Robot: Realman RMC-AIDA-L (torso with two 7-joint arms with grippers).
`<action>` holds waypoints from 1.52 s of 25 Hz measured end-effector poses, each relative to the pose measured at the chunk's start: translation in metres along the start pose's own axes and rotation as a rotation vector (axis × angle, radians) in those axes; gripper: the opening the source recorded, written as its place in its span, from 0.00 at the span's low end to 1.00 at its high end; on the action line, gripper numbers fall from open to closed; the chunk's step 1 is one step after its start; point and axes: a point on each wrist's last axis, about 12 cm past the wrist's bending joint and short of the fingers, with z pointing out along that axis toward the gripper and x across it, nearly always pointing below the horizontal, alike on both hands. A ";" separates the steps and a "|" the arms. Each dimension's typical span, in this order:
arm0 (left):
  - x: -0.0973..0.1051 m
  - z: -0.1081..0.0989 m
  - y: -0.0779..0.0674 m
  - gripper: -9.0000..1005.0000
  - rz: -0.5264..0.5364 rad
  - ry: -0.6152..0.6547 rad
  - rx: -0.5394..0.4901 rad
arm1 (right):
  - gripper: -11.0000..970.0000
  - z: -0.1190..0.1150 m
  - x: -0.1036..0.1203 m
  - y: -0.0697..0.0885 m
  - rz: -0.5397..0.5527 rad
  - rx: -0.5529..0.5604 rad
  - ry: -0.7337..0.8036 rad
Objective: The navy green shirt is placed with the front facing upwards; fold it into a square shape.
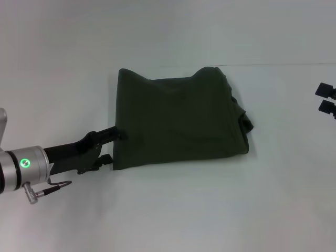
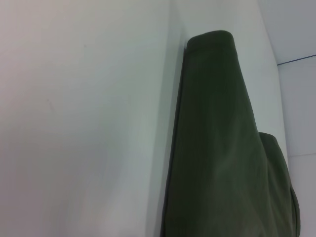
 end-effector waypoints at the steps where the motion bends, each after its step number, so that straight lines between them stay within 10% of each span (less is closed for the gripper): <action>1: 0.000 0.001 0.000 0.93 0.000 0.001 0.000 | 0.88 0.000 0.000 0.000 0.000 -0.001 0.000; 17: 0.005 0.008 -0.014 0.93 0.017 0.047 0.081 | 0.88 -0.002 0.001 0.000 0.003 -0.001 0.000; 38: 0.012 -0.001 0.003 0.92 -0.118 0.059 0.027 | 0.88 -0.003 0.001 -0.001 0.006 0.003 -0.007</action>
